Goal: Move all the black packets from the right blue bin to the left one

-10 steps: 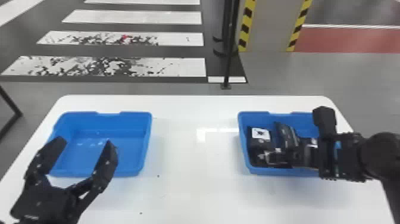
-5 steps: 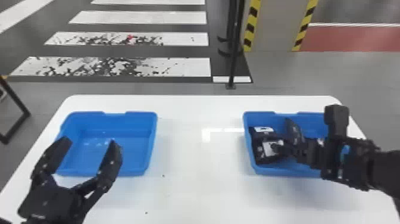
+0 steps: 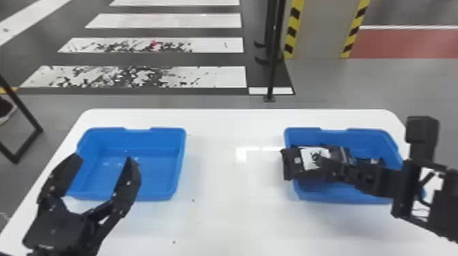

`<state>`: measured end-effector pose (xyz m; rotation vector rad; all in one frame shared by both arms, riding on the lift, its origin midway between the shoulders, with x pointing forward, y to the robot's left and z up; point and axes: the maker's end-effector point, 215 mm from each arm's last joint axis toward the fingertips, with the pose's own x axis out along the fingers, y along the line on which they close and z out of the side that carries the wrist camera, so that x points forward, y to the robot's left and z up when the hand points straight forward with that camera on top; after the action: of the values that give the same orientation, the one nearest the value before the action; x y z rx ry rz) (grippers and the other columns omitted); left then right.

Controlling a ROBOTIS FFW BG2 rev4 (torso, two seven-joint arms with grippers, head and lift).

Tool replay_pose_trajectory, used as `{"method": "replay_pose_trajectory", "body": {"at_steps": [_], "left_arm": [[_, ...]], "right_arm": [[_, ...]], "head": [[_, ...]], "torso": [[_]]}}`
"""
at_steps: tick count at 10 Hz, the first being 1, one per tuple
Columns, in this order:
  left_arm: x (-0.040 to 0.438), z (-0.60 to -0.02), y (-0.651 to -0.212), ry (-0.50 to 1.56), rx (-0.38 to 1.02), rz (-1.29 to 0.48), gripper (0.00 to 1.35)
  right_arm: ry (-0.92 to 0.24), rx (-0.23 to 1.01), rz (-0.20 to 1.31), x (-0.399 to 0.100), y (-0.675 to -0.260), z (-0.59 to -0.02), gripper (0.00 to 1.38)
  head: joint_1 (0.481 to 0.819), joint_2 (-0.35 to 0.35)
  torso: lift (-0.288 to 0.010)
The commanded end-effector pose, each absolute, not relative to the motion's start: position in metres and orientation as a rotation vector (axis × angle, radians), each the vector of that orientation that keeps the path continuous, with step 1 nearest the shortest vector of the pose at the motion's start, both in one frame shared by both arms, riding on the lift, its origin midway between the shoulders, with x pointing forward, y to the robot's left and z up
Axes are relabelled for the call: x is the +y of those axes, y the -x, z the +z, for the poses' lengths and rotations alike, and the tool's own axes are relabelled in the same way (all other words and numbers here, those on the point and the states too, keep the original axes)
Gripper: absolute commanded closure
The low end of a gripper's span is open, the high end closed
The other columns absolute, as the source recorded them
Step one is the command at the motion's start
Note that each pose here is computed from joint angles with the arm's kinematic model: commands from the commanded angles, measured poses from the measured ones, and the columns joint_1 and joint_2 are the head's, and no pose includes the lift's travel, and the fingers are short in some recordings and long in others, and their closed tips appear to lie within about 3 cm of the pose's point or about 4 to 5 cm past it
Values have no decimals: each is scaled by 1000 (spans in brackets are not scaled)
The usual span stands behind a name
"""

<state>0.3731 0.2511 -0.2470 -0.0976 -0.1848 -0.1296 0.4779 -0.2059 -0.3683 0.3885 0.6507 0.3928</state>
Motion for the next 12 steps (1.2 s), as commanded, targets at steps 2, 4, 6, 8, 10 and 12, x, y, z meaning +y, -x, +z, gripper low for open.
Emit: {"method": "replay_pose_trajectory", "body": {"at_steps": [2, 4, 6, 8, 10, 12], "left_arm": [[248, -238, -374, 124, -214, -132, 110], [239, -236, -375, 181, -221, -151, 116], [201, -234, -386, 246, -187, -254, 116], [154, -242, -395, 377, -111, -393, 116], [129, -247, -395, 453, -63, -463, 116], [124, -251, -395, 458, -42, -479, 116]], "right_arm": [[-463, 547, 596, -150, -452, -308, 1161], [-602, 520, 774, -112, -451, -286, 1161], [-773, 513, 929, -78, -456, -281, 1161], [-807, 513, 1024, -52, -453, -272, 1161], [-828, 557, 1106, -21, -436, -271, 1161], [-847, 595, 1161, 2, -420, -273, 1161]], "head": [[695, 76], [695, 147], [695, 179], [695, 161], [695, 138], [695, 150]], "torso": [[-140], [-140], [-140], [-140], [-140], [-140]]}}
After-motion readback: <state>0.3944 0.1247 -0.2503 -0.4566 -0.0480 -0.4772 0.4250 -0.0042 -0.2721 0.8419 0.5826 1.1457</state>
